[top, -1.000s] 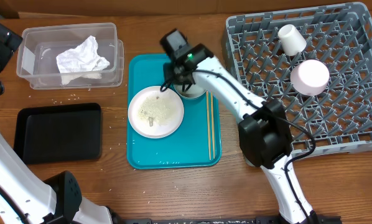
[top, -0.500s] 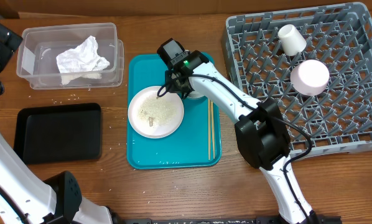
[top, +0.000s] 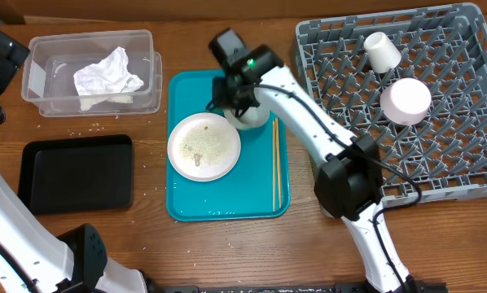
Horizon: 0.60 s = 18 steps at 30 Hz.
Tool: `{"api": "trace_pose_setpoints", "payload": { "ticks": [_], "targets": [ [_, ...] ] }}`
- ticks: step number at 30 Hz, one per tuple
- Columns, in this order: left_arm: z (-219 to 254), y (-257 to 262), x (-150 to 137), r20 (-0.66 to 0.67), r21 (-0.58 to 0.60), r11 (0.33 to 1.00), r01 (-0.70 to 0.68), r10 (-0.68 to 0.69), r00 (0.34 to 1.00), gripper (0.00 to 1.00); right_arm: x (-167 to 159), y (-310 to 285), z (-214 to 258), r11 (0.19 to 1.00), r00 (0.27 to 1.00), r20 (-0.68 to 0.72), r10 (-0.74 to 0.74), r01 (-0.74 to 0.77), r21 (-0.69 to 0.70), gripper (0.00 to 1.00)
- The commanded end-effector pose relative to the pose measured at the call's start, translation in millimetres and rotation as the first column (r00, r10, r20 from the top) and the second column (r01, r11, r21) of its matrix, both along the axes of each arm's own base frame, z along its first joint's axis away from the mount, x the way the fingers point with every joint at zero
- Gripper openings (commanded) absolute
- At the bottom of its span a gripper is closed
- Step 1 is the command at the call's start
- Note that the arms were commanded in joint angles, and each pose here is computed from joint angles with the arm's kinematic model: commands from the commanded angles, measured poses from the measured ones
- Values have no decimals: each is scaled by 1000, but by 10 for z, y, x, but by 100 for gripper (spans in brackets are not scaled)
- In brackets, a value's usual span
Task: Sort waste into correct bins and load items into the dishwasher
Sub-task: 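Move the right gripper to the teal tray and grasp the small white bowl, then carry the bowl to the rack and set it down near the front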
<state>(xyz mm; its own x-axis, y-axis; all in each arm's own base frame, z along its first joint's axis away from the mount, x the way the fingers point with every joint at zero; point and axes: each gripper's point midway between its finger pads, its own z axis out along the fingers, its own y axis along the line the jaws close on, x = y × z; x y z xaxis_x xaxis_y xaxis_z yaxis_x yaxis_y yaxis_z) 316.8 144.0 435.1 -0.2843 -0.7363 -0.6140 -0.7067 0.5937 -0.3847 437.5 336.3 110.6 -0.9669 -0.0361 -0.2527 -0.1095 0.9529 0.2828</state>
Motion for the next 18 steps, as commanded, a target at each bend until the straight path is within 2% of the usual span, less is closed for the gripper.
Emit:
{"api": "trace_pose_setpoints", "payload": {
  "ticks": [1,5,9,13,16,18],
  "targets": [
    [73,-28,-60,20,13,1000,-6,6,1000,100,144,-130,786,996,996,94,-15,6,94,4],
    [73,-28,-60,20,13,1000,-6,6,1000,100,184,-703,1341,990,987,118,-112,100,103,4],
    [71,-27,-59,19,13,1000,-6,6,1000,100,165,-1365,1673,972,968,113,-225,215,101,4],
    [71,-27,-59,19,13,1000,-6,6,1000,100,107,-1727,2130,960,972,154,-180,139,243,4],
    [73,-28,-60,20,13,1000,-6,6,1000,100,23,-2051,2366,950,952,192,-237,186,250,3],
    [71,-27,-59,19,13,1000,-6,6,1000,100,-150,-2280,2469,954,948,203,-244,196,227,3]
  ]
}}
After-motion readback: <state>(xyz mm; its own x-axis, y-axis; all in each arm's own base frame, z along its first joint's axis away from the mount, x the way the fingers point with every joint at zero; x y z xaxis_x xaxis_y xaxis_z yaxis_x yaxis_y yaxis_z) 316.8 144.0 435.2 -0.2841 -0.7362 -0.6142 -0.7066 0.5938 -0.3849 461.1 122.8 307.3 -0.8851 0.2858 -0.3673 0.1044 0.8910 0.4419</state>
